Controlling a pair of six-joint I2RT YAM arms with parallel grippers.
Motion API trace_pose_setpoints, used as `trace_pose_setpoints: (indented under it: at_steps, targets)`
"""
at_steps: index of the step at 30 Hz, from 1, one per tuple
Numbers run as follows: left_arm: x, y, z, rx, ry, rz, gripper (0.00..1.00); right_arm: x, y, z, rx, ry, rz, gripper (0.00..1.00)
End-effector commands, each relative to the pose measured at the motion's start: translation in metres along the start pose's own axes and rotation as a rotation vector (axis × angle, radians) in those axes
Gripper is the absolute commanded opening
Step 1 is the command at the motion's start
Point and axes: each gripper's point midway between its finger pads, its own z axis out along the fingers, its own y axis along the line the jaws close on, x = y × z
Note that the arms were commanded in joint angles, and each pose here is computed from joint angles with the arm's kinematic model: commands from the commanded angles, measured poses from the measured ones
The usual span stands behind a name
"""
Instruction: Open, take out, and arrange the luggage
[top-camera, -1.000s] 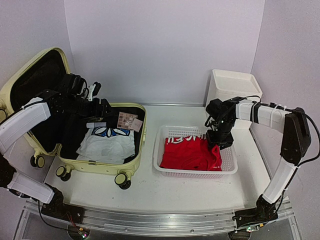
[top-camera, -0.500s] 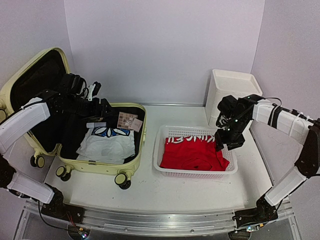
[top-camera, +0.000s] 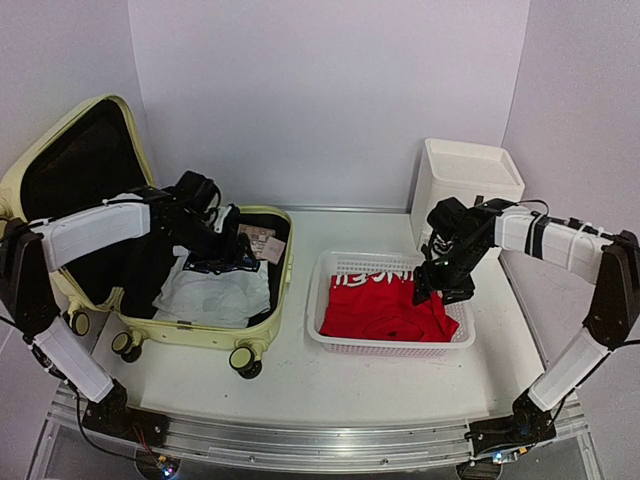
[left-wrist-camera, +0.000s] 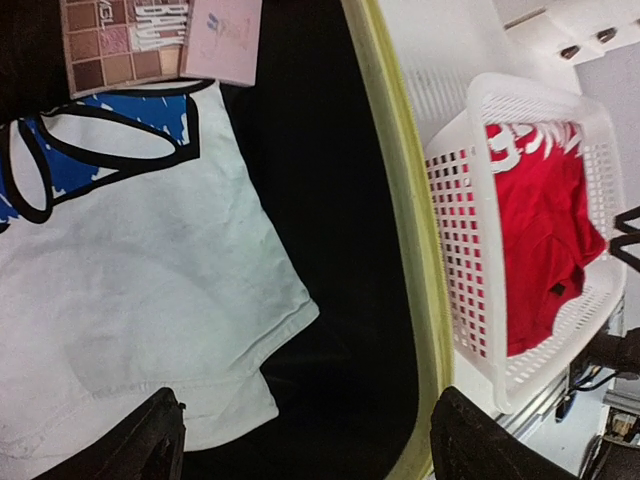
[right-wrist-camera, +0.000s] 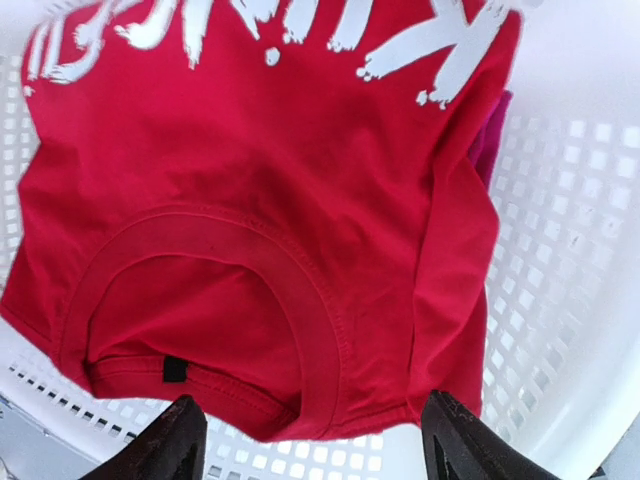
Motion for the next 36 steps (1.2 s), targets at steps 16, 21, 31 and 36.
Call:
trace_pose_setpoints:
  at_steps: [16,21,31,36]
  targets:
    - [-0.033,0.058,0.095,-0.542,0.066,0.018,0.83,-0.008,0.003,-0.049,-0.014,-0.137,-0.062,0.78]
    - [-0.017,0.071,0.114,-0.568,0.127,0.015,0.87,-0.014,0.011,-0.058,-0.049,-0.153,-0.067,0.78]
    - [0.008,0.096,0.134,-0.662,0.199,0.046,0.87,-0.018,0.024,-0.067,-0.113,-0.16,-0.049,0.78]
    - [0.017,0.108,0.133,-0.706,0.217,0.056,0.71,-0.02,0.028,-0.069,-0.124,-0.166,-0.029,0.76]
